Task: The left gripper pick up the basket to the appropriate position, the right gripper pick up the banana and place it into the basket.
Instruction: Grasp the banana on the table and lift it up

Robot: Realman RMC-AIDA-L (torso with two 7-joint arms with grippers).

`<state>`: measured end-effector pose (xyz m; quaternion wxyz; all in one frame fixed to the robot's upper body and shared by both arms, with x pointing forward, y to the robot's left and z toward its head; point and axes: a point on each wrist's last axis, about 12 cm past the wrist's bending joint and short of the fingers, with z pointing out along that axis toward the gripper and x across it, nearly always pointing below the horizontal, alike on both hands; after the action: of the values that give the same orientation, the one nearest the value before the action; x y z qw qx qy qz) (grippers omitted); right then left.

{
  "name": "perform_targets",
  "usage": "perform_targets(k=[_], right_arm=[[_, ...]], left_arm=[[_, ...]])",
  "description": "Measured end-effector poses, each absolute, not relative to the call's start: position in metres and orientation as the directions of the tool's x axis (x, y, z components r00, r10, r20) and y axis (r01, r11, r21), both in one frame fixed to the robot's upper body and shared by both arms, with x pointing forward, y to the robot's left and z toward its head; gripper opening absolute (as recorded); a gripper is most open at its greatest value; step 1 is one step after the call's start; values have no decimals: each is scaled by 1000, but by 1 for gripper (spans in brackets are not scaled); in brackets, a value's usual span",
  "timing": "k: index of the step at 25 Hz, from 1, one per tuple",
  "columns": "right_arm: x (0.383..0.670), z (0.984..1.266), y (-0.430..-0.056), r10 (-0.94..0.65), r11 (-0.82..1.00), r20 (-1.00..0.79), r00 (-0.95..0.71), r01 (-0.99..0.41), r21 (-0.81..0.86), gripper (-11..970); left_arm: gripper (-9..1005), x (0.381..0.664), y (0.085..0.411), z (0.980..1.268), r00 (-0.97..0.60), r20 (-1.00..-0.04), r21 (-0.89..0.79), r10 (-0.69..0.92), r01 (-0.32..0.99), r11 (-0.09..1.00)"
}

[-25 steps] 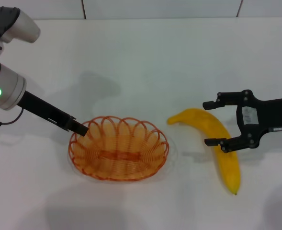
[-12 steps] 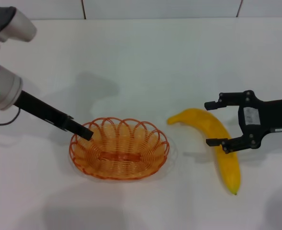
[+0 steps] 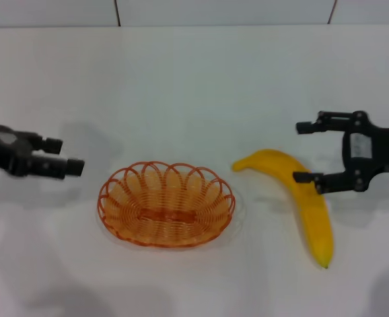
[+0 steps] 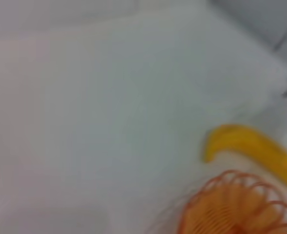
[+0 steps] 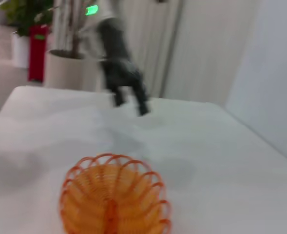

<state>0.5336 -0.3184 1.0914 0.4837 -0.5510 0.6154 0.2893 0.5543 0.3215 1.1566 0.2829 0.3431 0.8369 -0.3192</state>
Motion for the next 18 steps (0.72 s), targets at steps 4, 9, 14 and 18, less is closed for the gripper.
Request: perform_targets(k=[4,9,14,18], right_arm=[[534,1094,-328,-362,314,-932,15,-939,-137,821],[531,1094,-336,-314,382,-948,-45,-920,-83,821],[523,1090,-340,-299,401,-952,-67,-914,-62,821],[516,1090,-342,-270,401,-960,-72,-915,-44,821]], left_arm=[[849,529,332,1136,-480,-762,-267,434,844,464],[847,498,346,1099,-390,-827,-218,404,886,409],[845,468,354,1066,-303,-886,-142,351,899,415],[845,460,357,1061,-261,-910,-99,321,891,443]])
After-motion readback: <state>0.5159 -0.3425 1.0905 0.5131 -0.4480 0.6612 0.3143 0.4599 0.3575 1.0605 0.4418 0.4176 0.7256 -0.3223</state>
